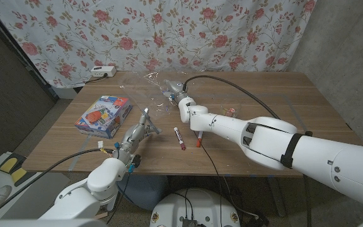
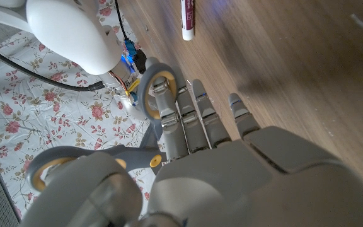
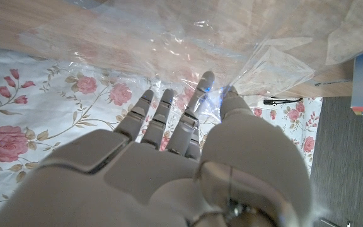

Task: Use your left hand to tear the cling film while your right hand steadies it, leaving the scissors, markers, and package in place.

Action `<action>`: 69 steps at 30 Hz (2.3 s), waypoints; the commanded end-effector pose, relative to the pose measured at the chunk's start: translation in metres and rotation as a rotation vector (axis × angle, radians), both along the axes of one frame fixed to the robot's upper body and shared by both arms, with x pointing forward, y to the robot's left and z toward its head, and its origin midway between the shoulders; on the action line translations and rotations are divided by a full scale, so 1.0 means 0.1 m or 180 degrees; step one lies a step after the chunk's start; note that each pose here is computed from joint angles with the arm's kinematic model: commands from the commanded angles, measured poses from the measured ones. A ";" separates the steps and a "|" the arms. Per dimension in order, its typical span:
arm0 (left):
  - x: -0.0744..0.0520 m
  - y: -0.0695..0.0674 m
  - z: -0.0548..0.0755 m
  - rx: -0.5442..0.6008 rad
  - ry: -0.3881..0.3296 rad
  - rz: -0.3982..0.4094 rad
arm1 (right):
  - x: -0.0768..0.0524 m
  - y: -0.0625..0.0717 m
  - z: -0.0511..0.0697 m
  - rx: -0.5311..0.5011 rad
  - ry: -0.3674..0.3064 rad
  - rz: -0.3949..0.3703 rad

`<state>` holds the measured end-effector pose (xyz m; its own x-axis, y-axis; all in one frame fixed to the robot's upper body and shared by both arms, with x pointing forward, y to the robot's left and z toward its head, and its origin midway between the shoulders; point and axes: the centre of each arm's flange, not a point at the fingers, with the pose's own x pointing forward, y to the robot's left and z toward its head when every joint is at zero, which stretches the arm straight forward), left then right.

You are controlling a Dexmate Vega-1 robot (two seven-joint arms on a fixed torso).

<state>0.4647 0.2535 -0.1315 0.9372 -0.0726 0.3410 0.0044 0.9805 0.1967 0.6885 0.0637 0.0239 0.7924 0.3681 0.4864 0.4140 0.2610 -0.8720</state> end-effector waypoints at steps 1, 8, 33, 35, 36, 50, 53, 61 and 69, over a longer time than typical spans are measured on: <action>0.02 -0.02 0.01 -0.0012 -0.0017 -0.0009 | -0.20 -0.08 0.10 0.0358 -0.0020 0.0261; 0.02 -0.03 0.00 -0.0011 -0.0031 -0.0002 | -0.30 -0.14 0.14 0.0607 0.0125 0.0400; -0.01 -0.11 0.00 0.0059 -0.0056 -0.0088 | -0.43 -0.21 0.24 0.1180 0.0393 0.0392; -0.01 -0.11 0.00 0.0063 -0.0060 -0.0103 | -0.45 -0.21 0.25 0.1199 0.0399 0.0393; -0.01 -0.11 0.00 0.0070 -0.0066 -0.0105 | -0.46 -0.21 0.25 0.1206 0.0404 0.0397; -0.04 -0.12 0.03 0.0100 -0.0082 -0.0135 | -0.62 -0.25 0.26 0.1318 0.0405 0.0521; -0.04 -0.13 0.05 0.0121 -0.0087 -0.0151 | -0.63 -0.26 0.29 0.1428 0.0467 0.0546; -0.01 -0.17 0.06 0.0119 -0.0096 -0.0207 | -0.61 -0.30 0.36 0.1693 0.0594 0.0520; 0.04 -0.20 0.07 0.0120 -0.0126 -0.0273 | -0.61 -0.28 0.42 0.1879 0.0701 0.0564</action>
<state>0.4633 0.2371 -0.1252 0.9186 -0.1436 0.3682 0.0580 0.9706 0.2337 0.6285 0.0353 0.0576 0.8274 0.2501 0.5028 0.1978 0.7082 -0.6777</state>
